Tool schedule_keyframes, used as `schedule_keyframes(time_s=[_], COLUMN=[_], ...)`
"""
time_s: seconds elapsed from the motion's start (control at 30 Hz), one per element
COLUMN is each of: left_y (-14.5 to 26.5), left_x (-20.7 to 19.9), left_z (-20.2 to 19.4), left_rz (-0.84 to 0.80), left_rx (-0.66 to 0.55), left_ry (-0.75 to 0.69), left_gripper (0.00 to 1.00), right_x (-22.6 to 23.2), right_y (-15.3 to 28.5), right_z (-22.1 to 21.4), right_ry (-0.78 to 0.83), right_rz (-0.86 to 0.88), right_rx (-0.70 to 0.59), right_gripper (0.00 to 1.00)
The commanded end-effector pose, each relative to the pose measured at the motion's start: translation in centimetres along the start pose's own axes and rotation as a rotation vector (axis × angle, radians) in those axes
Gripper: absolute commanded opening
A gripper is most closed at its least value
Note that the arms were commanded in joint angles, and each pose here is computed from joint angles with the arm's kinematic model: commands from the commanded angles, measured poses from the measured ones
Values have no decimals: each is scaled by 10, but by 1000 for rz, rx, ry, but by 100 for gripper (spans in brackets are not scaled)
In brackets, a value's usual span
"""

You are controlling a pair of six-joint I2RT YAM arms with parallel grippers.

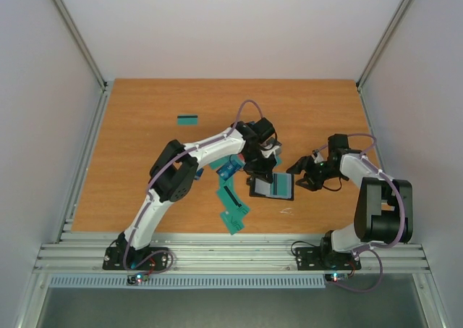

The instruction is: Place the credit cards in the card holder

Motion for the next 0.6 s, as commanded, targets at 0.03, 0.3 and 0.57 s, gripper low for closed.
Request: schedule_keyframes(time_s=[0.03,0.3,0.57], left_y=[-14,-28,-40], left_x=[-8,2,9], left_z=[12,17,21], left_rz=[-63,-39,-30], left_rx=[2,12,25], left_ry=[-22,-10,5], left_gripper=[0,0,0], right_x=[0,0,-1], right_y=[-5,-7,-9], right_z=[-1,-2,-2], right_ry=[-18,-24,-30], right_rz=[32,41,52], right_rx=[14,17,26], right_gripper=[61,59,59])
Point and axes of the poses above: each gripper's point midway between its finger pads, its own y axis back along the fingers, its own x axis along the line the jaws close on, z = x × y, the point moved 4 cm from there along y, back along the fingers, and after that the axes turned 11 degrees about y, right-handed, at the moved point
